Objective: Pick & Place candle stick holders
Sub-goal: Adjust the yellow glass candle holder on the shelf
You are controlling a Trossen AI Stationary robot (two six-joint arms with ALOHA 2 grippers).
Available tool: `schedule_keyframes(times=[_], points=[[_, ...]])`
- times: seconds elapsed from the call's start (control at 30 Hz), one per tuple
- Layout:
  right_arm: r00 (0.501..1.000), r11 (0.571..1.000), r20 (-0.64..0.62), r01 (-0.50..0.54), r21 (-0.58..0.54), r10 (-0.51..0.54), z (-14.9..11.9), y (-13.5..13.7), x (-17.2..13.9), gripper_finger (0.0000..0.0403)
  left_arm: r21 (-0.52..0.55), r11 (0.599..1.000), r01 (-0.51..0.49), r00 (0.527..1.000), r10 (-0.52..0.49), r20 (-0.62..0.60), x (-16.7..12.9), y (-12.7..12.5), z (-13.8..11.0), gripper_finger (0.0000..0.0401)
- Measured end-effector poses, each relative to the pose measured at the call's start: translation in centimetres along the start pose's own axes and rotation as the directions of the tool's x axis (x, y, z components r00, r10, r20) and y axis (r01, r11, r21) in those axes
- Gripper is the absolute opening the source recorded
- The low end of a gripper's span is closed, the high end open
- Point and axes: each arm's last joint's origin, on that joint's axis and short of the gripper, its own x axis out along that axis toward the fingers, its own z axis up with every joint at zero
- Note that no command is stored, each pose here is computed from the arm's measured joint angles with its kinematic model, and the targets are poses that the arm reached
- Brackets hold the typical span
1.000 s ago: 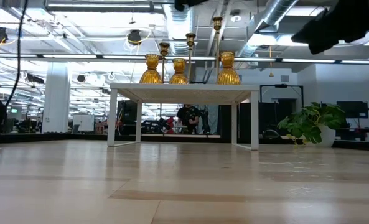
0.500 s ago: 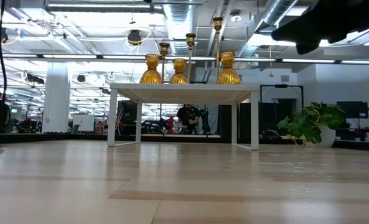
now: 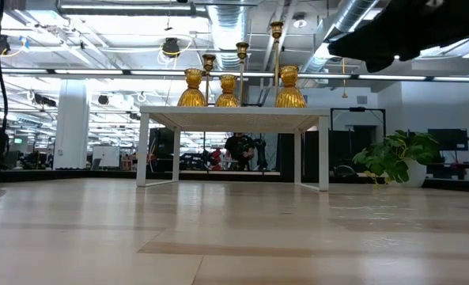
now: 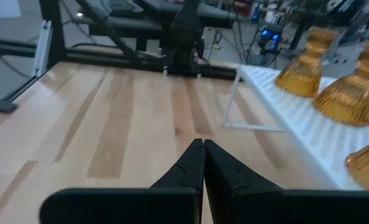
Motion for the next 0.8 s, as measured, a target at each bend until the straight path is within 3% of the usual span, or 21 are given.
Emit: schedule_keyframes(times=[0.2, 0.43, 0.63, 0.8], points=[[0.994, 0.998, 0.090, 0.062, 0.023, -0.064, 0.6, -1.0, 1.3, 0.0000, -0.038, 0.999, 0.000, 1.000, -0.001, -0.018, 0.0, 0.0, -0.2, 0.0287], [0.989, 0.995, 0.118, 0.081, 0.049, -0.087, 2.0, -1.2, 2.2, 0.0000, -0.024, 1.000, -0.005, 0.998, 0.003, -0.056, 0.0, 0.0, -0.6, 0.0192], [0.995, 0.998, 0.073, 0.064, 0.015, -0.065, 3.6, -0.7, 2.7, 0.0000, 0.043, 0.999, 0.002, 0.997, 0.002, -0.076, 0.0, -0.1, -0.8, 0.0098], [0.996, 0.998, -0.076, 0.032, -0.058, -0.037, 6.6, -1.5, 4.0, 0.0000, 0.054, 0.998, -0.014, 0.998, 0.018, -0.064, -0.8, 0.3, 0.1, 0.0042]])
